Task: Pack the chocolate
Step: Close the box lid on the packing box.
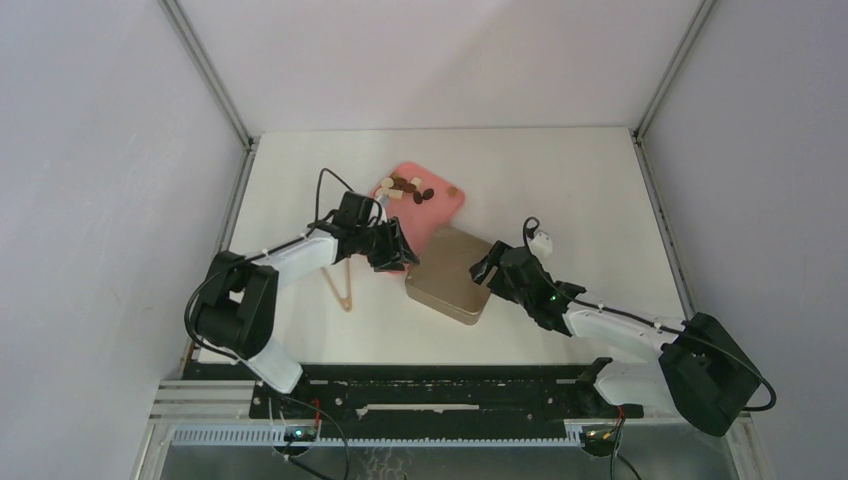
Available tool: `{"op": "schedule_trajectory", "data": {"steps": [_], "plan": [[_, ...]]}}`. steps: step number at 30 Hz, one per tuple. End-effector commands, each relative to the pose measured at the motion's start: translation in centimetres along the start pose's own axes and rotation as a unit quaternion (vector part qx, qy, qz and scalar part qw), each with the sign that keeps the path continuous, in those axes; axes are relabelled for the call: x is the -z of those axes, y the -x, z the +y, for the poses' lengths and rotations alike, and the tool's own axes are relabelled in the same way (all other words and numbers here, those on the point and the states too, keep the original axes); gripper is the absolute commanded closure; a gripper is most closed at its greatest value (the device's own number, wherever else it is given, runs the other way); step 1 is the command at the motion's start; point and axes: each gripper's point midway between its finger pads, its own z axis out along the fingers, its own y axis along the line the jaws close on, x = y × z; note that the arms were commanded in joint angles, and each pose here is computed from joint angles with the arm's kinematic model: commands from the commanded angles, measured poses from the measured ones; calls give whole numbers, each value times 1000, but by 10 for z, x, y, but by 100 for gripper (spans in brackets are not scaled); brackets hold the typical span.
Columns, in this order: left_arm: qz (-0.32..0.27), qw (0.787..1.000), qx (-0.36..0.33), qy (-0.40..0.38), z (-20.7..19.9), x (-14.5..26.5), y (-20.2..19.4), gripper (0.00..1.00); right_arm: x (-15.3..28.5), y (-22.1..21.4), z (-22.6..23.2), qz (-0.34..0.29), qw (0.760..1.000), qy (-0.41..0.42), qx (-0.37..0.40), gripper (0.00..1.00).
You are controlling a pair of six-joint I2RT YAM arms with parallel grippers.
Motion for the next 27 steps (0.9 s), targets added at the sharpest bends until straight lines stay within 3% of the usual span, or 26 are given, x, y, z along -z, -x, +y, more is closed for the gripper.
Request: {"op": "schedule_trajectory", "data": {"steps": [1, 11, 27], "plan": [[1, 999, -10, -30, -13, 1, -7, 49, 2, 15, 28, -19, 999, 28, 2, 20], [5, 1000, -7, -28, -10, 2, -15, 51, 0, 12, 38, -17, 999, 27, 18, 20], [15, 995, 7, -93, -37, 12, -32, 53, -2, 11, 35, -14, 998, -18, 51, 20]]}}
